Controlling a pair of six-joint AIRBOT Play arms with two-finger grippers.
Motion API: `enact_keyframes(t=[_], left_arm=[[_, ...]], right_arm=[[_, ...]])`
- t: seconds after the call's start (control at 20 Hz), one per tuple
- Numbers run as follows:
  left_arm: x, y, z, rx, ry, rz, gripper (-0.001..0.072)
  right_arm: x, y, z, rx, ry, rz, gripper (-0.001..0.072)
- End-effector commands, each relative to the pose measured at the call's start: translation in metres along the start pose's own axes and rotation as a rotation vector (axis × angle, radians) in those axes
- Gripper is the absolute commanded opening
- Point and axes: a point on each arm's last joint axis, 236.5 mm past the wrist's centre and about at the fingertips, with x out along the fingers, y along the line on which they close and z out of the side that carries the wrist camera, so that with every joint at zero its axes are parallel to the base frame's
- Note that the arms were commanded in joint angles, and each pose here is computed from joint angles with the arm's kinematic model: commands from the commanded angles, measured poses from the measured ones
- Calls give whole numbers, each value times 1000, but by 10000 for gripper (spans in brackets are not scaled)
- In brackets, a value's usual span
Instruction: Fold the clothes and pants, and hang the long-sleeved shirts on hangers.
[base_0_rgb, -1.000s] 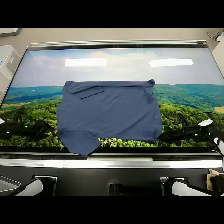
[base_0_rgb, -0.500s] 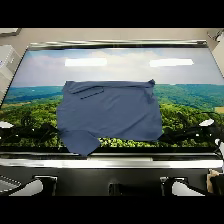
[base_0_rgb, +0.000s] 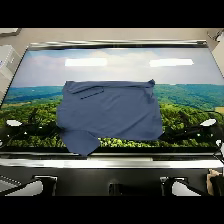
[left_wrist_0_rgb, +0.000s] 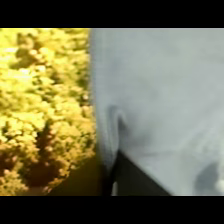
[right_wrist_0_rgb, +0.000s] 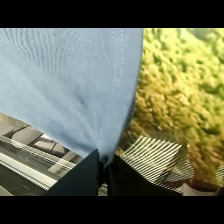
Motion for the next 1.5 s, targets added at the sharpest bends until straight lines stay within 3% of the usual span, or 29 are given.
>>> enact_keyframes(t=[0.0, 0.25, 0.45, 0.65, 0.9, 1.2, 1.3, 1.45], left_arm=[[-1, -17, 6, 4, -5, -46, 17], [-48, -88, 55, 142, -96, -191, 15], [-138, -197, 127, 363, -350, -252, 14], [-278, -291, 159, 570, -673, -183, 14], [-448, -375, 71, 775, -1007, -217, 14], [-491, -356, -65, 740, -1079, -236, 13], [-498, -347, -73, 705, -1107, -212, 13], [-481, -342, -39, 668, -1054, -183, 13]], right_arm=[[-5, 6, 3, -23, -24, 7, 33], [-31, 70, 37, -190, -217, 99, 31], [-85, 161, 116, -449, -508, -66, 31], [-245, 265, 175, -614, -1018, -337, 31], [-403, 355, 91, -758, -1307, -352, 31], [-467, 375, -68, -862, -1436, -275, 30], [-473, 371, -83, -818, -1458, -247, 30], [-453, 367, -42, -780, -1378, -267, 30]])
